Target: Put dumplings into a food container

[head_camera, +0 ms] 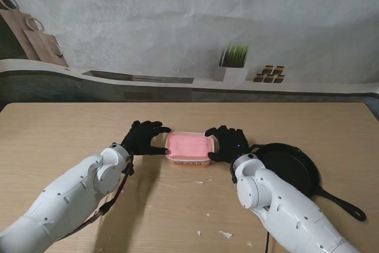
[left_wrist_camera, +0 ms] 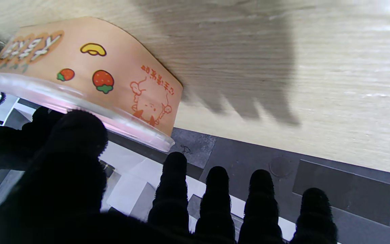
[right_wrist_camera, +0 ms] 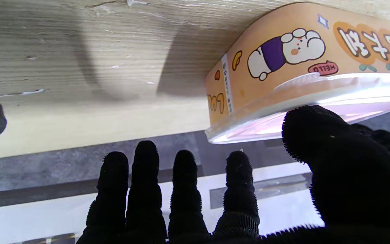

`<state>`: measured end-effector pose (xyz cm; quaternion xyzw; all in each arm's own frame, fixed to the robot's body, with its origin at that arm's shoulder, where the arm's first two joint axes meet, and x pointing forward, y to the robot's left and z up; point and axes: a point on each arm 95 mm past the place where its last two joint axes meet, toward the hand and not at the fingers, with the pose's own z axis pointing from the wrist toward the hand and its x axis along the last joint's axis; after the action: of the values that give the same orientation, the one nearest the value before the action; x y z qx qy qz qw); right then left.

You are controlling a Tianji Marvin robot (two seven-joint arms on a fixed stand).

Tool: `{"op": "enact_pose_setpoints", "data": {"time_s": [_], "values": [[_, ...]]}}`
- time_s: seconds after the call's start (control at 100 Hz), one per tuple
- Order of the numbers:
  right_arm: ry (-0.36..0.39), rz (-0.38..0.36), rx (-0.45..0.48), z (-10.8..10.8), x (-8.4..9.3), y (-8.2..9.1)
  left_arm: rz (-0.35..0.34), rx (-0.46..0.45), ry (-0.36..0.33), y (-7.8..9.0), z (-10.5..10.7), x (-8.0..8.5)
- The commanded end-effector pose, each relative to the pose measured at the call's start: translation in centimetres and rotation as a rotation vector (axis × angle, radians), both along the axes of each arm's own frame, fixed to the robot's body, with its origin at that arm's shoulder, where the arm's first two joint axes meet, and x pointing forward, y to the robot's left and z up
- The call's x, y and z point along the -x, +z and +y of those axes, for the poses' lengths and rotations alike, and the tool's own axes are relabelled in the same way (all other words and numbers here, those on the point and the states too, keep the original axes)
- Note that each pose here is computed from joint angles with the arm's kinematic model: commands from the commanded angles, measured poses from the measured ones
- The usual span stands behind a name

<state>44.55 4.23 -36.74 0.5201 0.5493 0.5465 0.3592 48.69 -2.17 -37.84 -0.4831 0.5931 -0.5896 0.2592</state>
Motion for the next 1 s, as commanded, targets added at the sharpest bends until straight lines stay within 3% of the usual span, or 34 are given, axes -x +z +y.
{"op": "enact_pose_setpoints", "data": {"time_s": [0.0,0.3,0.58,0.77,0.85,0.99], "values": [[0.007,0.016,-0.015,0.2,0.6,-0.4,0.015,0.0,-0.013,-0.3,-0.3,0.4],[0.029,-0.06,-0.133,-0.7,1.7,1.8,-0.042,0.093,-0.001,1.6,0.0,1.3],[0.087,-0.079,-0.255,-1.4,3.8,4.3,-0.119,0.203,0.026,4.2,1.3,3.7],[0.089,-0.055,-0.34,-1.7,5.2,4.6,-0.142,0.197,0.033,4.1,2.4,4.9],[0.084,-0.043,-0.353,-1.7,5.6,4.4,-0.12,0.206,0.051,3.7,2.6,5.1],[0.084,-0.007,-0.443,-1.4,6.3,4.3,-0.084,0.363,0.096,2.8,2.0,6.0]]}}
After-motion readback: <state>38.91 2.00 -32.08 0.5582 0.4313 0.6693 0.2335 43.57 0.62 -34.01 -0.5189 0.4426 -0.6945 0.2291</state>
